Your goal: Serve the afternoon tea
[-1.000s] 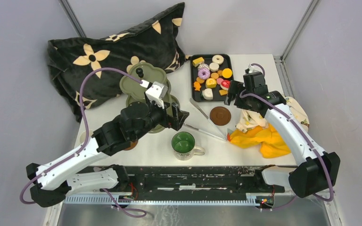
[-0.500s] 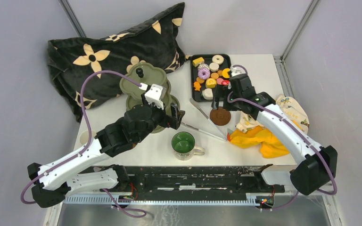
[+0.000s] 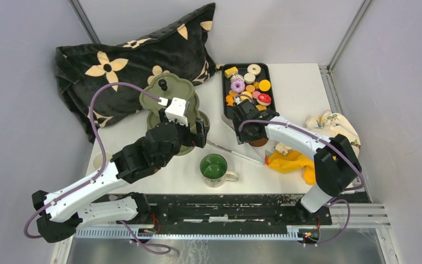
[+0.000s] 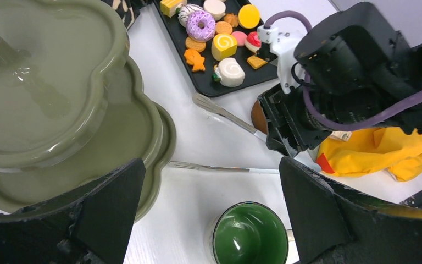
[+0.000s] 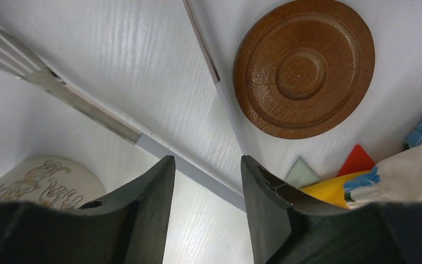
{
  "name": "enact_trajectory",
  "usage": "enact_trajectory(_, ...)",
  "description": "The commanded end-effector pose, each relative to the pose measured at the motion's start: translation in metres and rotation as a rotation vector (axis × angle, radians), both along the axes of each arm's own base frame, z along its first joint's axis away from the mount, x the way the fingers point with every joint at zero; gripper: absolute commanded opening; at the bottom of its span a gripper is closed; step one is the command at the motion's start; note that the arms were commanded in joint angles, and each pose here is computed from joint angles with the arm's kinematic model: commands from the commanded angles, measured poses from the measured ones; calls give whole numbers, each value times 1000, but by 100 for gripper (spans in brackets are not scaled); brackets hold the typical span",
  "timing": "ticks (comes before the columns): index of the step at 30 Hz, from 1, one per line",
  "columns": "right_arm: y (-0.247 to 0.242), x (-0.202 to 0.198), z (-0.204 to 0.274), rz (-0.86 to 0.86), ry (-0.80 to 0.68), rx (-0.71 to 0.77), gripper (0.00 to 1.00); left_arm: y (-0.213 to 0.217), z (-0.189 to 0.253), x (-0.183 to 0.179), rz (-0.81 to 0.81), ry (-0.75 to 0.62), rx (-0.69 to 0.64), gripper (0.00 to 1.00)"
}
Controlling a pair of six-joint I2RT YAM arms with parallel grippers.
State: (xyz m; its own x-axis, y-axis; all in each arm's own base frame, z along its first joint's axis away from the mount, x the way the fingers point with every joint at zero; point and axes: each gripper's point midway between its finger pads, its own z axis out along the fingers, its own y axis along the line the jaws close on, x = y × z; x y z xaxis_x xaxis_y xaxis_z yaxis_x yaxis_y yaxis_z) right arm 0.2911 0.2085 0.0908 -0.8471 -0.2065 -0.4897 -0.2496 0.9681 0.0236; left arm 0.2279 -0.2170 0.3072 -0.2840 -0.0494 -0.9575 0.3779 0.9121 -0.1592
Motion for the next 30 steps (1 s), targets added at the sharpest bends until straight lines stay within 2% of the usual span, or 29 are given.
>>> enact_trajectory(1, -2, 21, -10, -3, -60, -65, 54, -5, 13, 4, 10, -22, -42, 99)
enact_trajectory(7, 2, 24, -38, 11, -24, -86, 45, -12, 12, 6, -5, -20, -26, 99)
enact_trajectory(11, -3, 22, -54, 8, -1, -116, 43, -12, 10, 7, -5, -21, -22, 99)
enact_trajectory(17, -9, 13, -64, 10, 21, -133, 27, -13, 9, 7, -9, -28, -13, 99)
enact_trajectory(20, -13, 7, -63, -6, 27, -126, 24, -14, 8, 8, -12, -30, -1, 99)
enact_trajectory(24, -19, -3, -64, -42, 38, -119, 2, -16, 5, 10, -14, -28, 10, 99)
enact_trajectory(30, -29, -9, -61, -144, 29, -115, 1, -16, 5, 10, -13, -32, 6, 99)
